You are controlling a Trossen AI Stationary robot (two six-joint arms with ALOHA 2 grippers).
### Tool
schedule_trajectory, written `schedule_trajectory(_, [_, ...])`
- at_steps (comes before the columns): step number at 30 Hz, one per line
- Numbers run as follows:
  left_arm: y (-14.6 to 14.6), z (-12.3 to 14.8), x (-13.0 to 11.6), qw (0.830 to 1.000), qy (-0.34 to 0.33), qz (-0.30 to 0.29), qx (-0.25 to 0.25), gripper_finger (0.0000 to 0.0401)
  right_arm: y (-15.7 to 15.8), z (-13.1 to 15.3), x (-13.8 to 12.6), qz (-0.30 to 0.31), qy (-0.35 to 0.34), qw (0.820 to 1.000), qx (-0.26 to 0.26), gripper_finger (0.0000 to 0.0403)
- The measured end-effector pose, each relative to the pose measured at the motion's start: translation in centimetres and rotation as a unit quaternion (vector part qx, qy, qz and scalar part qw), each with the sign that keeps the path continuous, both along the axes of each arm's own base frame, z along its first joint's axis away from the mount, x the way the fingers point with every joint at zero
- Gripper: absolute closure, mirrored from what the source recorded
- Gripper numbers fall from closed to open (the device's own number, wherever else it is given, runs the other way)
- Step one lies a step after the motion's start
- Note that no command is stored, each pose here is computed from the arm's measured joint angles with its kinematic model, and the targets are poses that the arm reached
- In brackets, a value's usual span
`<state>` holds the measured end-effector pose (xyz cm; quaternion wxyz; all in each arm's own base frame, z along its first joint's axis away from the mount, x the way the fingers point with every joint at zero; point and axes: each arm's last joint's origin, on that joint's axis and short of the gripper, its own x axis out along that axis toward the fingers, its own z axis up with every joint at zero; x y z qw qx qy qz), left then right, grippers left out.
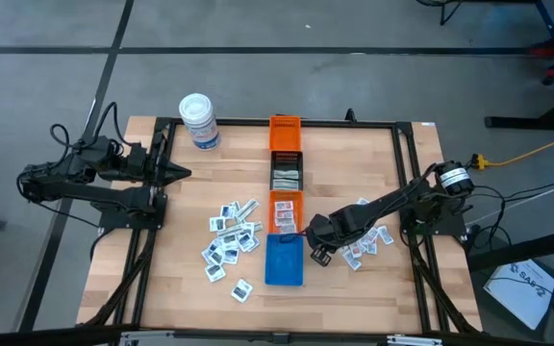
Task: Pick & Place First Aid Supplies
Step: Put the green bandage into the black bin
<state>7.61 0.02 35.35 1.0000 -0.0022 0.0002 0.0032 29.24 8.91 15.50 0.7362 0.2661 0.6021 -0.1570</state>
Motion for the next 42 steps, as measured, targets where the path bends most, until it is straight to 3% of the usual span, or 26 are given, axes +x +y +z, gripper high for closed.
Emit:
schedule_trajectory(14, [0.0,0.0,0.0,1.000,0.000,0.000,0.000,0.0392,-2.4,5.3,-1.3,-0.029,-0.075,0.997,0.014,0.0400])
schedule_trajectory(20, [0.0,0.0,0.0,1.000,0.000,0.000,0.000,0.0393,-3.6,7.7,-0.6,-0.018,-0.122,0.992,0.010,0.0401])
schedule_trajectory(31, [0.0,0.0,0.0,1.000,0.000,0.000,0.000,0.0390,-7.9,12.9,1.5,0.041,-0.201,0.977,-0.051,0.0401])
schedule_trajectory(42, [0.0,0.0,0.0,1.000,0.000,0.000,0.000,0.0390,-14.1,13.7,2.7,0.068,-0.200,0.972,-0.105,0.0402])
